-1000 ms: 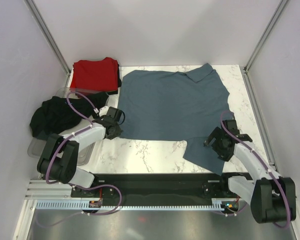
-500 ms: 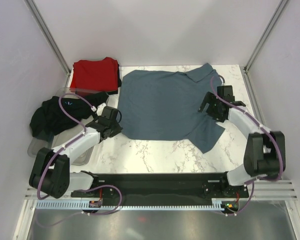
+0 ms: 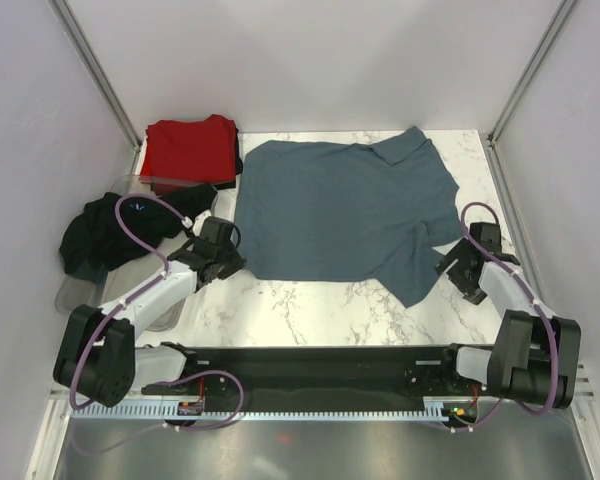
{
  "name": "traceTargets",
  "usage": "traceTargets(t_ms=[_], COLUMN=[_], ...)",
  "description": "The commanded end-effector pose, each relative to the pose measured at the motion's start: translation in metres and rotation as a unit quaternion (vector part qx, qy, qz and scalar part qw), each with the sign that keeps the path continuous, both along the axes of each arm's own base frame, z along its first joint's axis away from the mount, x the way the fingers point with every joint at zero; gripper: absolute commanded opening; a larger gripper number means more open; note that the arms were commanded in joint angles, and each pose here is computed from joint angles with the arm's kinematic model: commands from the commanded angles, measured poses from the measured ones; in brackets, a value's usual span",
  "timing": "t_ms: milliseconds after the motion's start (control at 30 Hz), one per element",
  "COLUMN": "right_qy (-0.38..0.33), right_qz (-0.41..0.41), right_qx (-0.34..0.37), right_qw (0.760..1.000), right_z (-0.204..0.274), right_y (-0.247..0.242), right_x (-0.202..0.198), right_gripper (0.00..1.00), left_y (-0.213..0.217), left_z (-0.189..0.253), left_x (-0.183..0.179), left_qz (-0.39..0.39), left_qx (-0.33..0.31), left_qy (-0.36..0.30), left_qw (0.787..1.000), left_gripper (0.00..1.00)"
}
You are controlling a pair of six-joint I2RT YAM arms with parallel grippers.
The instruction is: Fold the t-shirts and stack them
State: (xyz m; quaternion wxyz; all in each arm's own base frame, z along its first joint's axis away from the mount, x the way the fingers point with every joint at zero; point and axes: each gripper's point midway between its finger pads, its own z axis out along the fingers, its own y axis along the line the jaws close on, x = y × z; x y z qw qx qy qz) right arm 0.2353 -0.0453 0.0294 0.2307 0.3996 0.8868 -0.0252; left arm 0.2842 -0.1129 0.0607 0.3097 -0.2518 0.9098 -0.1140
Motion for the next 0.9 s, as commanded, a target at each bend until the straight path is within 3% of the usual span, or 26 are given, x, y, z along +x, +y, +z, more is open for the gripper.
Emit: traceTargets(t_ms=[0, 433, 533, 600, 867], right_qy=[-0.057, -0.074, -0.079, -0.079, -0.081], right_qz=[0.025, 0.024, 0.03, 0.031, 0.048], right_qx=[0.032, 0.038, 0.064, 0.074, 0.087], right_qw=[0.998, 0.996, 0.994, 0.994, 0.992], right_z=[0.012, -0.014, -0.02, -0.024, -0.026], right_y=[0.007, -0.009, -0.003, 0.001, 0.013], right_x=[0.037, 0.072, 0.077, 0.073, 0.053], right_gripper=[0.89, 0.88, 0.81, 0.71, 0.6], left_y=[-0.004, -0.002, -0.003, -0.003, -0.005], left_z=[0.011, 0.013, 0.013, 0.014, 0.016], left_x=[0.002, -0.002, -0.002, -0.001, 0.001], left_qz=[0.009, 0.002, 0.0, 0.0, 0.002], left_qx=[-0.025, -0.023, -0.023, -0.023, -0.029], left_qy=[-0.024, -0.031, -0.032, -0.033, -0.036], left_qw=[0.999, 0.999, 0.999, 0.999, 0.999], left_gripper=[0.02, 0.02, 0.02, 0.02, 0.02])
